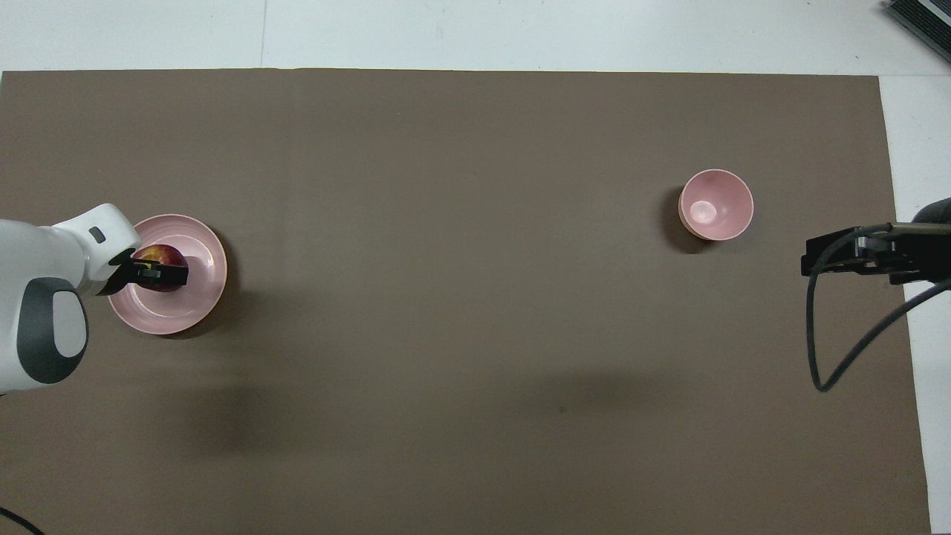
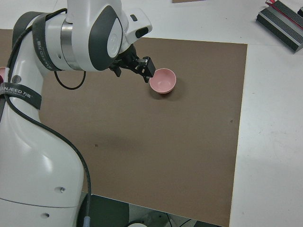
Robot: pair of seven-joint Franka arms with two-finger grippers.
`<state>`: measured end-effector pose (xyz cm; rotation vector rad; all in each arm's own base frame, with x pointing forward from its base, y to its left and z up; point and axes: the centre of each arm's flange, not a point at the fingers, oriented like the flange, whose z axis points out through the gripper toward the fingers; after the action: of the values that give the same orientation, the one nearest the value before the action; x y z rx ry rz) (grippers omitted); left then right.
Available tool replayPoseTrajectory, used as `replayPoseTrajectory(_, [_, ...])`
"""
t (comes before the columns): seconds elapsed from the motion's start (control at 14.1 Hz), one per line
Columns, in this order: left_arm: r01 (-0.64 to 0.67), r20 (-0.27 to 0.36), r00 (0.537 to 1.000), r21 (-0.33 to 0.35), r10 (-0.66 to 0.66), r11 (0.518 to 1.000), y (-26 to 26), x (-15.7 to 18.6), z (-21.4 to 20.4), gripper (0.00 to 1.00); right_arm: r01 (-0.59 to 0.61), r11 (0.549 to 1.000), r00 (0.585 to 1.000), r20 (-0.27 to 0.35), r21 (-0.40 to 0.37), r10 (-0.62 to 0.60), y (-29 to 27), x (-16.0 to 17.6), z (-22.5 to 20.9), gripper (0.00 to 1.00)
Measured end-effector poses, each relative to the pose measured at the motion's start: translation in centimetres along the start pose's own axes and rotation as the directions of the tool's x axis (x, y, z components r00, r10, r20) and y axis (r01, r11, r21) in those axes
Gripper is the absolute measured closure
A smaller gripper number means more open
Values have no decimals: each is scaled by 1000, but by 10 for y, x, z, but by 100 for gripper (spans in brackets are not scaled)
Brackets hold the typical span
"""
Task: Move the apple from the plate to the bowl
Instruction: 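Reach the left gripper down to the red apple on the plate and grasp it, then lift the apple with the left gripper while the right gripper approaches it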
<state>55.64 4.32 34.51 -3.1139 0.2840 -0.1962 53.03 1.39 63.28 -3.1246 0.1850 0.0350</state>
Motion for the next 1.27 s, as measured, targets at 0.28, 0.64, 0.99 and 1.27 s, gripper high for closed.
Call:
replayPoseTrajectory(0.28, [23, -33, 999, 8, -23, 1000, 5, 4, 4, 0, -97, 990, 995, 28, 101, 95, -11, -2, 0, 0])
replayPoseTrajectory(0.64, [27, -54, 998, 14, -27, 1000, 3, 6, 5, 16, -367, 898, 926, 190, 241, 327, -33, -1, 13, 0])
replayPoseTrajectory(0.99, [19, -55, 998, 17, -19, 1000, 0, 5, 4, 19, -610, 739, 770, 435, 286, 467, -65, 13, 44, 0])
replayPoseTrajectory(1.27, [6, -36, 999, 6, -6, 1000, 1, 16, -22, 19, -704, 638, 677, 568, 312, 469, -109, 16, 62, 0])
